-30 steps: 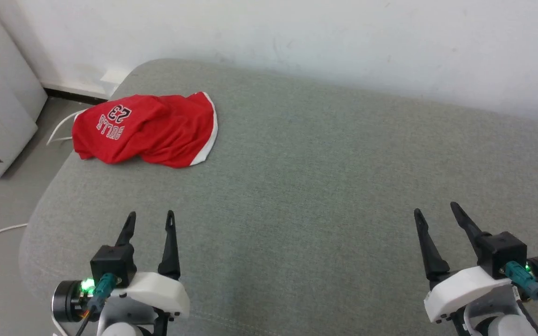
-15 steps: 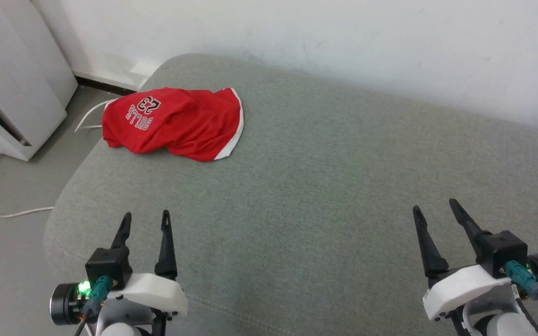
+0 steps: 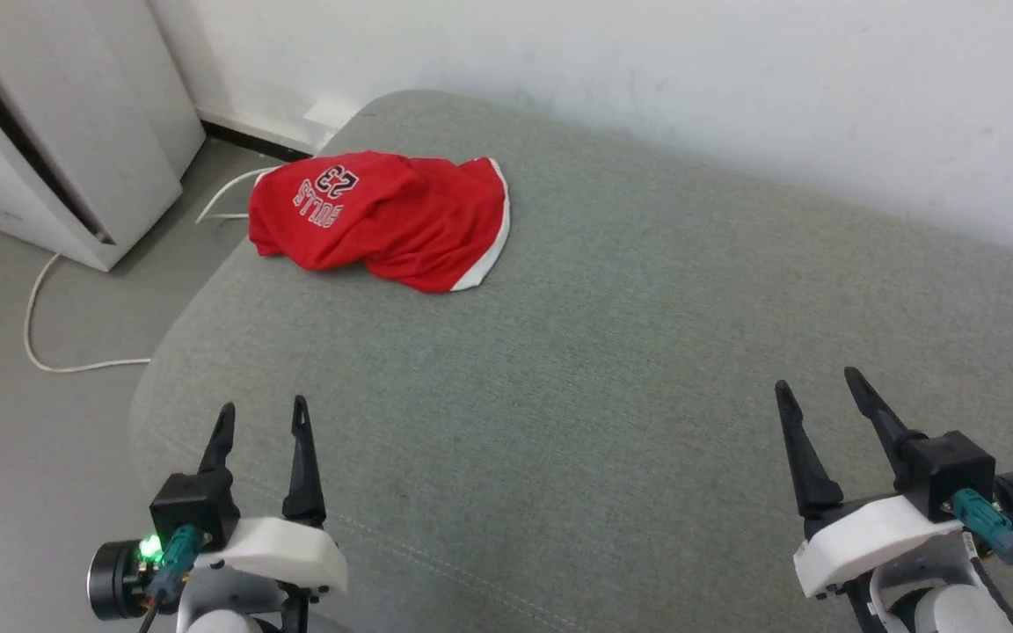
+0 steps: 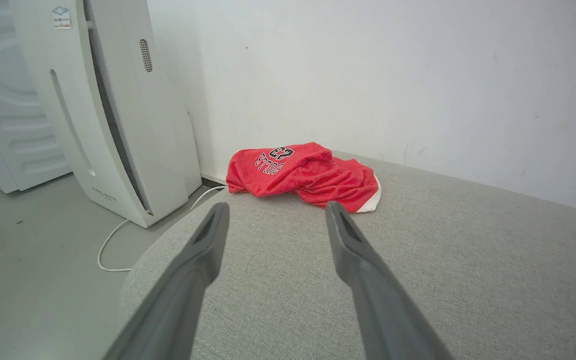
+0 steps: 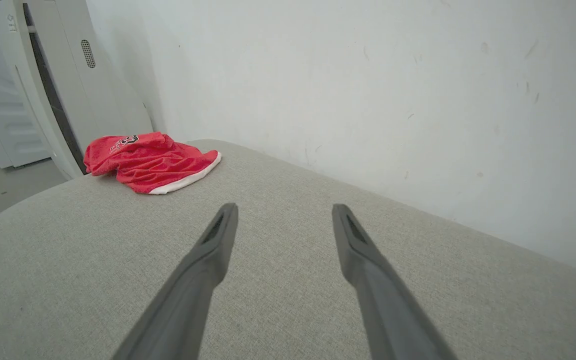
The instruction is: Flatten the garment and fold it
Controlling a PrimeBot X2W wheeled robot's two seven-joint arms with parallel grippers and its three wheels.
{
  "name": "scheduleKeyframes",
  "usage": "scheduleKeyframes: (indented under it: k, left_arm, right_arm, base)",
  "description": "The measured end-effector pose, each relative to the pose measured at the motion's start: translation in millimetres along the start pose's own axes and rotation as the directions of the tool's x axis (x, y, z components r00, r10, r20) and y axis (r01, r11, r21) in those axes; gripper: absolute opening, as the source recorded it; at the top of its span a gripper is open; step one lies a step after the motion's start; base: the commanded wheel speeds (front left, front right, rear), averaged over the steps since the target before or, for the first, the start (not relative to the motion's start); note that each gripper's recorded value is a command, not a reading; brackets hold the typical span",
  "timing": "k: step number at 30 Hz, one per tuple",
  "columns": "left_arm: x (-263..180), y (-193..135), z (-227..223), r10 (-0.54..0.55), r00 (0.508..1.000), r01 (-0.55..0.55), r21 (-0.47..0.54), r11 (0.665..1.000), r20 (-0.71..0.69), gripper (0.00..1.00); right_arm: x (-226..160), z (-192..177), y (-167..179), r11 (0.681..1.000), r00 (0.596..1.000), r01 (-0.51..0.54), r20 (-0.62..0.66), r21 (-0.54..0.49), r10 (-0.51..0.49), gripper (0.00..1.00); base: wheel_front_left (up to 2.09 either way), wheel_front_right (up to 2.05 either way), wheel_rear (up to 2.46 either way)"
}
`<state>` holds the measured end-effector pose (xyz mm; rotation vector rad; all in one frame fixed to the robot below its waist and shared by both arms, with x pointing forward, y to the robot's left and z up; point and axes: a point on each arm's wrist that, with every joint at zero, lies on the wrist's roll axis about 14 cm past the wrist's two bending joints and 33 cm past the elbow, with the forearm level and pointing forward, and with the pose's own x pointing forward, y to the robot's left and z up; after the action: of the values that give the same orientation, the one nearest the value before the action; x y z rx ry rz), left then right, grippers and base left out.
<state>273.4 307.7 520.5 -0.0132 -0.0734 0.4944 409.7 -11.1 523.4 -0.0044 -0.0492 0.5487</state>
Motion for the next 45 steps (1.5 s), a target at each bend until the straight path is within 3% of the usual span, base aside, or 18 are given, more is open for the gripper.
scheduleKeyframes:
  k: [30, 45]
  left_arm:
    - [-27.4, 59.4, 0.1, 0.19, 0.982, -0.19, 0.007, 0.982, 0.023, 1.0]
    - [-32.0, 73.3, 5.2, 0.232, 0.972, -0.232, -0.008, 0.973, 0.046, 1.0]
  right_arm:
    - [29.1, 3.0, 45.6, 0.99, 0.989, -0.14, 0.046, 0.03, 0.139, 1.0]
    - [36.3, 1.8, 60.3, 0.983, 0.982, -0.182, 0.053, 0.039, 0.18, 1.0]
  base:
    - [0.0, 0.0, 0.0]
    - [0.0, 0.0, 0.0]
